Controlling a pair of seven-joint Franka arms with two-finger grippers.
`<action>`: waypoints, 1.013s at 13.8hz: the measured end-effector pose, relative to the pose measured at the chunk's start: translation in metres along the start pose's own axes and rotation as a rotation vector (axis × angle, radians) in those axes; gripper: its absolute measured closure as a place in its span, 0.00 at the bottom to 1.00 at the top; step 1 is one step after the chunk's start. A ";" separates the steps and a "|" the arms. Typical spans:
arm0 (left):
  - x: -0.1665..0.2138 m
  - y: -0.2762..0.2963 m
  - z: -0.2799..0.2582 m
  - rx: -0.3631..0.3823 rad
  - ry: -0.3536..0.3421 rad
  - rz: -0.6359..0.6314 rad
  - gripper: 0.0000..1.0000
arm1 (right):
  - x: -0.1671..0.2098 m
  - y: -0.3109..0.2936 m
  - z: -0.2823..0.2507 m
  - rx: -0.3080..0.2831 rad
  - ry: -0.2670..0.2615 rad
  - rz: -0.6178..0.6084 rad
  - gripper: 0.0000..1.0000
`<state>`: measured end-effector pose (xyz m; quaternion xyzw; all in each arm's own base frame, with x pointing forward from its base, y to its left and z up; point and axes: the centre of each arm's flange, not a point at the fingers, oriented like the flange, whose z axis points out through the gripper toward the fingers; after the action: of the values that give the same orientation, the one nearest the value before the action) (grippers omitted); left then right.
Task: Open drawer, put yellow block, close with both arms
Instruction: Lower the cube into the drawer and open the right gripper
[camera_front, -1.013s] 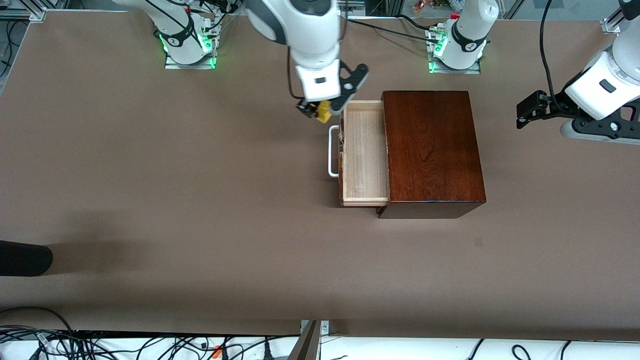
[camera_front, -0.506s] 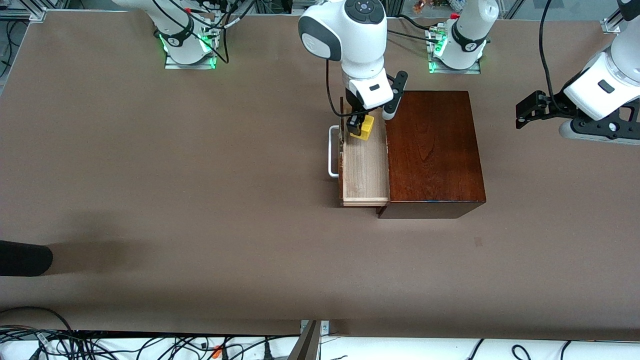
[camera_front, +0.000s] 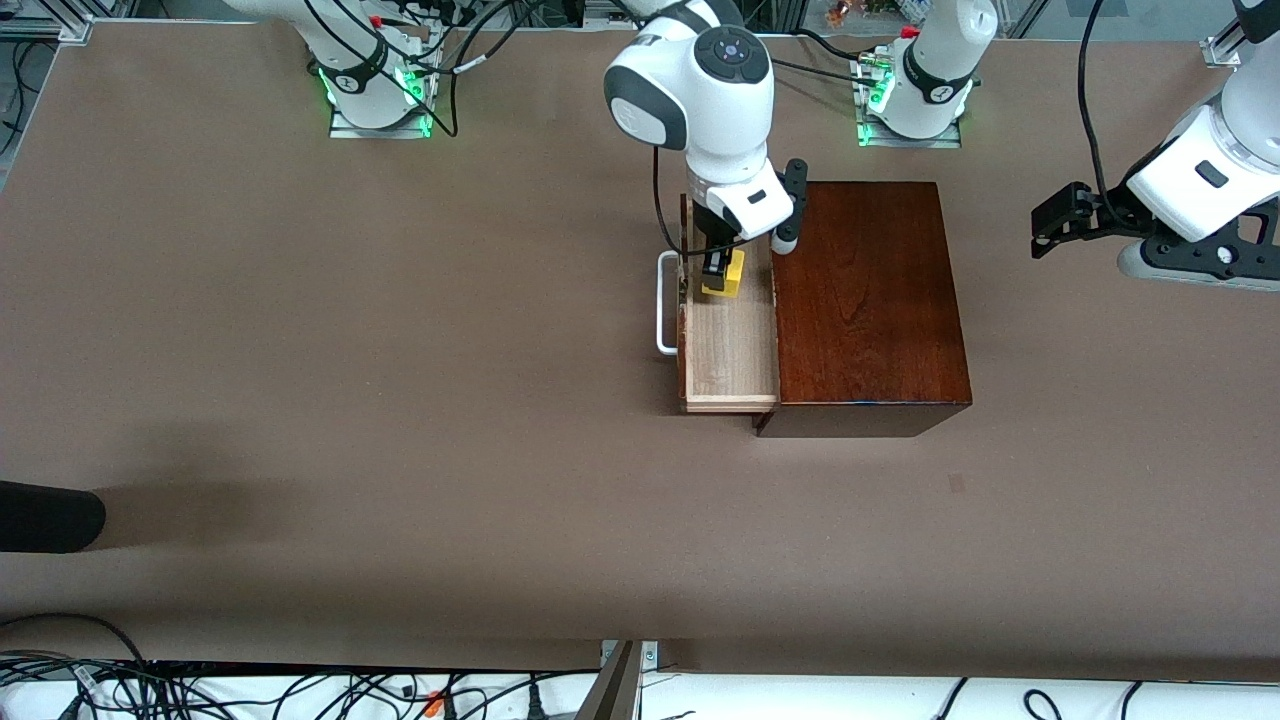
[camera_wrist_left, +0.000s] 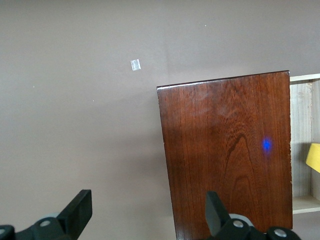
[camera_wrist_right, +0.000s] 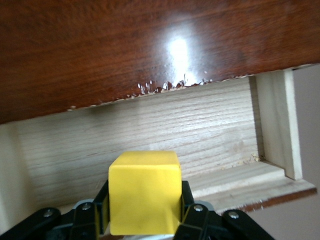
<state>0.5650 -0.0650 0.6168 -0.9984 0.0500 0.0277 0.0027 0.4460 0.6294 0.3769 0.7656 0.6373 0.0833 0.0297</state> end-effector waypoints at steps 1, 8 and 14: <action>0.000 0.000 0.000 0.000 0.000 0.000 0.00 | 0.000 -0.002 0.011 -0.007 -0.003 -0.013 0.45; 0.000 -0.003 0.001 0.000 -0.001 -0.005 0.00 | -0.002 -0.007 0.045 -0.025 0.011 -0.109 0.45; 0.001 -0.004 0.001 0.000 -0.001 -0.007 0.00 | -0.009 -0.009 0.056 -0.017 -0.009 -0.145 0.45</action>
<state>0.5659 -0.0611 0.6160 -0.9985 0.0464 0.0282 0.0028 0.4449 0.6259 0.3200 0.7174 0.6903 0.0828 0.0449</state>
